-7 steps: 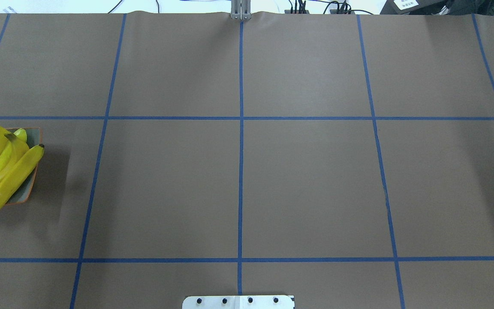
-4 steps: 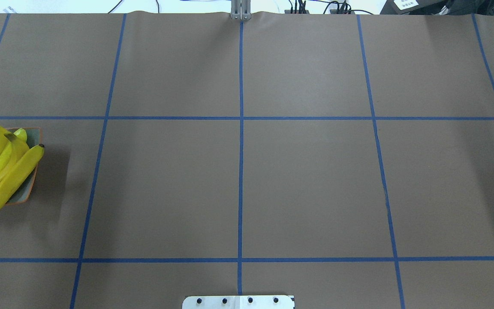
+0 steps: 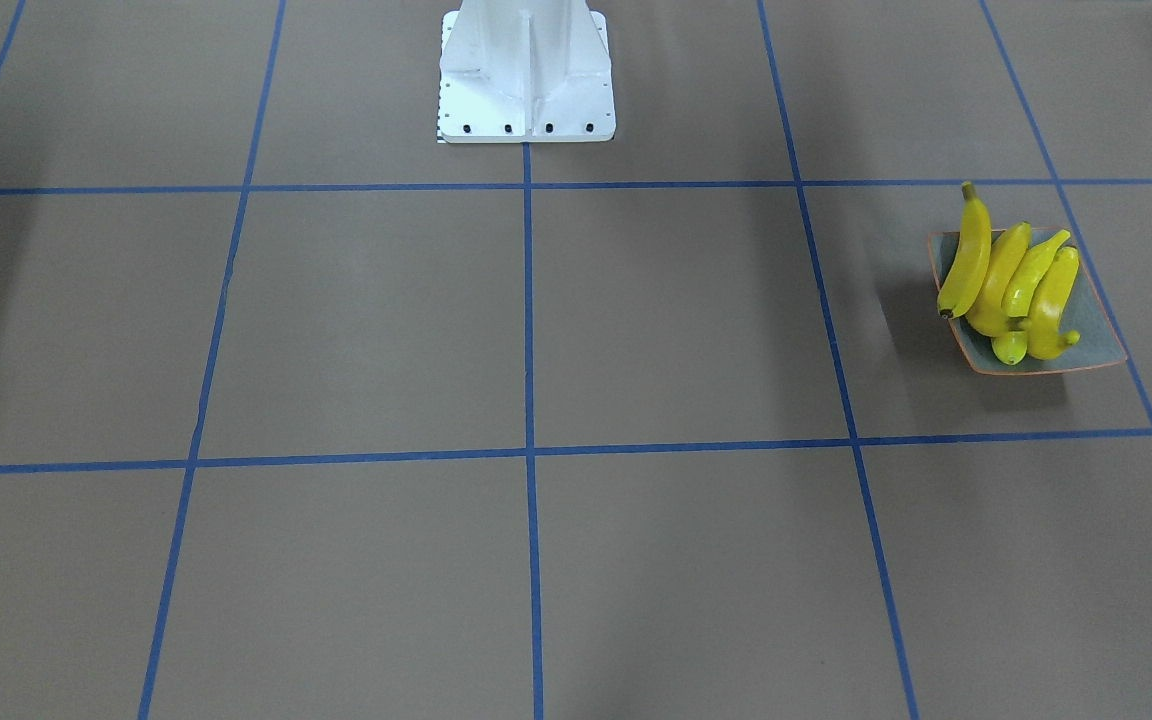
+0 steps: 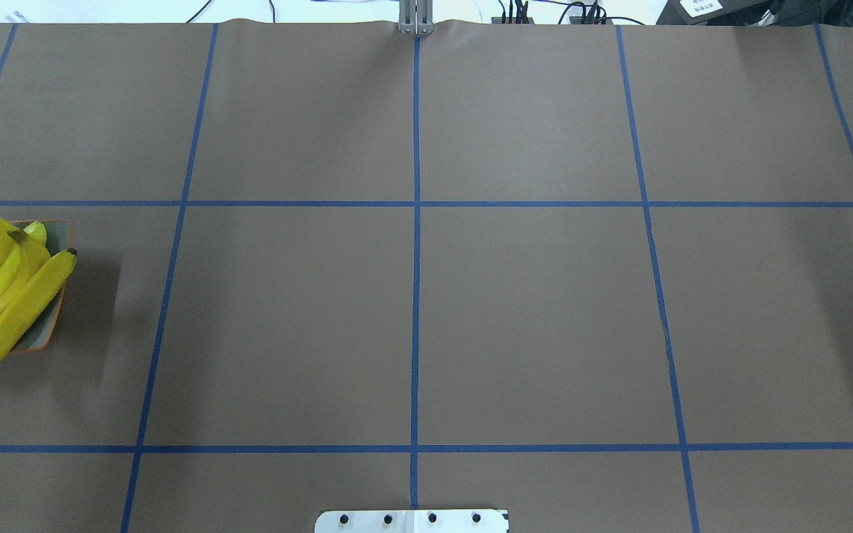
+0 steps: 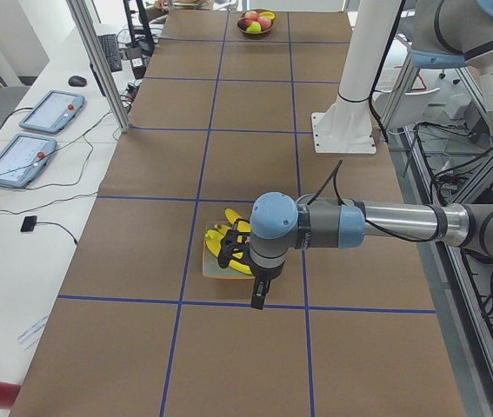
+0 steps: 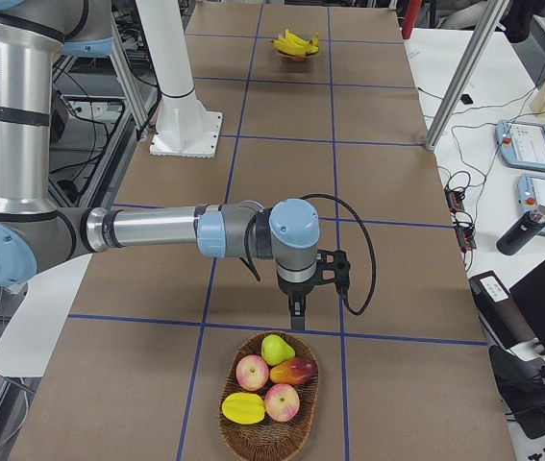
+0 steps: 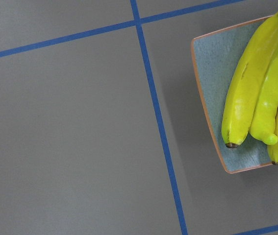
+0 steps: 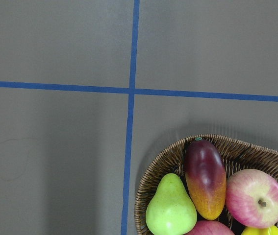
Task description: Transfer all bananas from basket to plate
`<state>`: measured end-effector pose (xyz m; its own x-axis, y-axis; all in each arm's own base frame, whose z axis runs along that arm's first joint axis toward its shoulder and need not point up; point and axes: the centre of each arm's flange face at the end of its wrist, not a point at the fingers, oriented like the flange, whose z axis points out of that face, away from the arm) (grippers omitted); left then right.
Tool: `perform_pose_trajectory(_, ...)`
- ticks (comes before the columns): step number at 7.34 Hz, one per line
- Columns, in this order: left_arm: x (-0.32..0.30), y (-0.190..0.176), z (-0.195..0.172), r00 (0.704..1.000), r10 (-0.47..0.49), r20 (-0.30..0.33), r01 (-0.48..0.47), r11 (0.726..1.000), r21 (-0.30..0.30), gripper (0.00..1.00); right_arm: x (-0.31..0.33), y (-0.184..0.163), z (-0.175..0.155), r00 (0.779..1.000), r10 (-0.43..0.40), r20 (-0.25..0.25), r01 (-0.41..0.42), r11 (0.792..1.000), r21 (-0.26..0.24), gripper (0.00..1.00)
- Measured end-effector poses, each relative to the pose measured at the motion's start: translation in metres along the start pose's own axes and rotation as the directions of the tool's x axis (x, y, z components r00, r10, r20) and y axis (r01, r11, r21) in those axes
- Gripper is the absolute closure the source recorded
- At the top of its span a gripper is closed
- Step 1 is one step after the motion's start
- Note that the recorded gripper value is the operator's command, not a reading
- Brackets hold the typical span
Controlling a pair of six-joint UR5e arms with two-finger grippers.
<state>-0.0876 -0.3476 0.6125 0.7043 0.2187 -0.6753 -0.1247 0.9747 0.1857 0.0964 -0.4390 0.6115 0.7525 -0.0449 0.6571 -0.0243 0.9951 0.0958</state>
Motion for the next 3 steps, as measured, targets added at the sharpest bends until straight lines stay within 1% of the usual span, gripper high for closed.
perform_pose_trajectory(3, 0.0005, -0.0004, -0.0006, 1.0, 0.002, 0.0, -0.002, 1.0, 0.001, 0.0, 0.0011, 0.0037, 0.0004, 1.0, -0.013, -0.01, 0.013, 1.0, 0.004, 0.0)
